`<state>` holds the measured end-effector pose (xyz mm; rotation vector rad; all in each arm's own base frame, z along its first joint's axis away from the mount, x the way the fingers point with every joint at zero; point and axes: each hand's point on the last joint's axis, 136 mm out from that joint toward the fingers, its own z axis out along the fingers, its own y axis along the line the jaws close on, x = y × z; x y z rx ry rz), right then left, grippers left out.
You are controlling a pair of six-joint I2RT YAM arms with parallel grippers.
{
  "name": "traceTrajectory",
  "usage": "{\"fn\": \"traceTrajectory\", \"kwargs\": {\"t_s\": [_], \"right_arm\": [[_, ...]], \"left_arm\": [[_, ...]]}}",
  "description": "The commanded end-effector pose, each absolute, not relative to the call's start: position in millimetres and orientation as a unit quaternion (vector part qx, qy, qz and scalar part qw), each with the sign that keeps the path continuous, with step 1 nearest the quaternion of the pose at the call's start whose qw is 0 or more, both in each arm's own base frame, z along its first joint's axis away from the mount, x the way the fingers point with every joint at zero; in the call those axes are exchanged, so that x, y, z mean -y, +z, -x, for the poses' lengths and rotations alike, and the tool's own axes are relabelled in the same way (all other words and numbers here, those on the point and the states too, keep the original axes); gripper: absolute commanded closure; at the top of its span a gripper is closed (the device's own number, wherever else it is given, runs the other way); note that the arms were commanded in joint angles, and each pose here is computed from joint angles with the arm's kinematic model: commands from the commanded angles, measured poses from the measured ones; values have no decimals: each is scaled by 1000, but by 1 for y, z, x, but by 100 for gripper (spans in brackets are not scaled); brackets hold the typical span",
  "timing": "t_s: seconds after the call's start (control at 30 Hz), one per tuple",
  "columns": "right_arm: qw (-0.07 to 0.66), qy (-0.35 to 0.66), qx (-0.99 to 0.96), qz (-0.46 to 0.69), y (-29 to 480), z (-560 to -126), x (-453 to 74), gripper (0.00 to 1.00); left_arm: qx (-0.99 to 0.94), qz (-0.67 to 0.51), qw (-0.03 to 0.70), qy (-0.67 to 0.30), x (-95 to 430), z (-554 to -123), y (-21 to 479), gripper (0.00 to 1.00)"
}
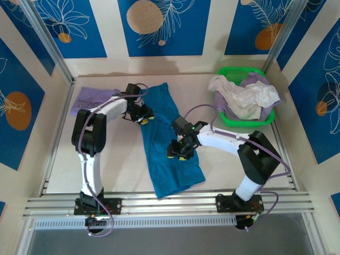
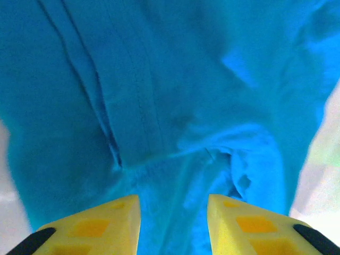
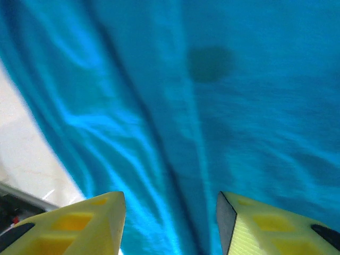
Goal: Fold and stack the t-shirts
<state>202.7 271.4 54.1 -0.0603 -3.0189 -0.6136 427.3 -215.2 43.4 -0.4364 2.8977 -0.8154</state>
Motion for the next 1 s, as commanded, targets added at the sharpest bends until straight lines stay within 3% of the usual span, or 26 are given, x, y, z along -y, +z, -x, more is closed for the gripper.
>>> {"fn": "traceTrajectory", "kwargs": {"t_s": [0.0,0.33,0.57,0.77,0.97], "right_arm": [[29,-201,978,41,53,-202,-255,50],[35,-227,971,70,46,-213,-244,50],[34,-228,971,64,46,-215,-246,50],[25,-224,972,65,54,-203,-238,50],[4,-193,979,62,65,-190,-210,50]], "left_arm": [[-951,159,39,-261,220,-434,21,62],[-955,142,17,-259,238,-477,-3,62],[-949,111,67,-289,247,-495,64,62],[-944,87,116,-296,234,-464,135,60],[-953,68,95,-279,228,-388,137,59]]}}
